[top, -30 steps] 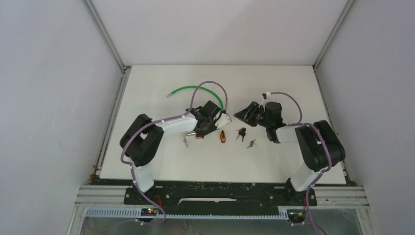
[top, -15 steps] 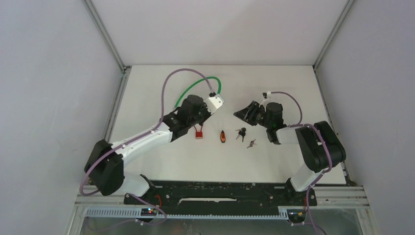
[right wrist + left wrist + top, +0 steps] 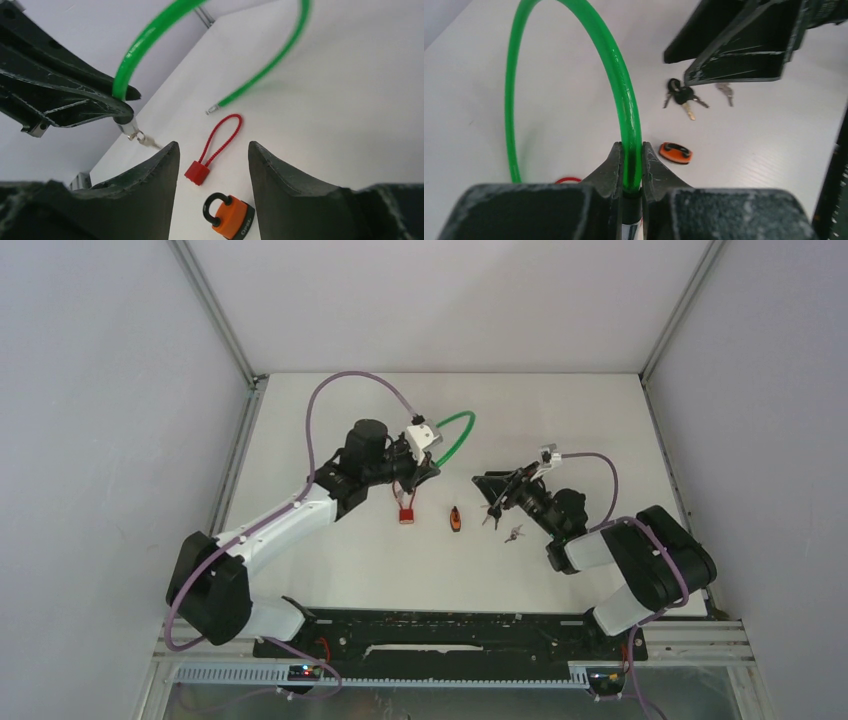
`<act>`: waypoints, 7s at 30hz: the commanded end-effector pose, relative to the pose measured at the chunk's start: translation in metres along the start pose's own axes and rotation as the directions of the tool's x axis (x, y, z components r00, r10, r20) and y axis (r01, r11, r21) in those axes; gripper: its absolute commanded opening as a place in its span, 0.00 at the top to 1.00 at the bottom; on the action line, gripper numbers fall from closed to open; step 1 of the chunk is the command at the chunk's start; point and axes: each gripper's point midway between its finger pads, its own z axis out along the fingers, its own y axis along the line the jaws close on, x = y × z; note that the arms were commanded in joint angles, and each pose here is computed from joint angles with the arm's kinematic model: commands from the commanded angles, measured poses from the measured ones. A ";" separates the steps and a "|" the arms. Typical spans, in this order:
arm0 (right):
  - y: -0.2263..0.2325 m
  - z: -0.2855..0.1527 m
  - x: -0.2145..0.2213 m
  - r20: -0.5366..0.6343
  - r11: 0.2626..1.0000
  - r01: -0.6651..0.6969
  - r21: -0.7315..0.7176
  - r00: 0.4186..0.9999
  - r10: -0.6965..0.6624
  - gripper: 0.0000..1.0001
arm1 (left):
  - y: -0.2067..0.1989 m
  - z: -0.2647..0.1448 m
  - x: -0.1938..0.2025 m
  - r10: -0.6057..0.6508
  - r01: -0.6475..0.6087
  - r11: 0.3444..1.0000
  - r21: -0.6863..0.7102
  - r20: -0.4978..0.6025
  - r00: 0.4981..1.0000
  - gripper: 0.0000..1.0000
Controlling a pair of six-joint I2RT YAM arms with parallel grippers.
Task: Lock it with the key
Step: Lock the lock.
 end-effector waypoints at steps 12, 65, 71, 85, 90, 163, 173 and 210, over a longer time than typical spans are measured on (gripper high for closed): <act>0.054 -0.006 -0.014 0.203 0.708 0.706 -0.018 0.696 -0.689 0.43 | -0.044 0.001 -0.015 0.144 -0.175 0.958 0.229 0.145 0.979 1.00; 0.074 0.007 -0.020 0.087 0.947 0.157 -0.282 0.987 -0.138 1.00 | -0.050 0.004 0.029 0.405 -0.414 0.910 -0.013 0.237 0.883 0.00; 0.079 0.002 -0.029 0.132 0.954 0.162 -0.254 0.982 -0.132 1.00 | -0.046 0.005 0.028 0.419 -0.417 0.907 -0.065 0.252 0.872 0.00; 0.063 0.004 -0.034 0.064 0.981 0.193 0.003 0.979 -0.193 1.00 | -0.042 0.002 -0.007 0.375 -0.306 0.923 -0.235 0.357 0.856 0.01; 0.070 0.005 -0.034 0.069 0.987 0.162 -0.018 0.985 -0.160 1.00 | -0.058 0.016 -0.009 0.411 -0.375 0.911 -0.172 0.312 0.857 0.00; 0.015 -0.012 -0.037 0.087 0.980 0.173 0.096 0.980 -0.182 0.44 | -0.043 -0.036 -0.048 0.328 -0.212 0.941 -0.265 0.548 0.770 1.00; 0.010 -0.004 -0.030 0.114 0.998 0.024 -0.051 0.993 -0.018 0.36 | -0.088 -0.081 -0.099 0.281 -0.279 0.952 -0.128 0.732 0.621 1.00; 0.006 0.002 -0.026 0.092 0.999 -0.011 -0.054 0.996 0.016 0.37 | -0.094 -0.130 -0.162 0.195 -0.219 0.970 -0.105 0.875 0.443 1.00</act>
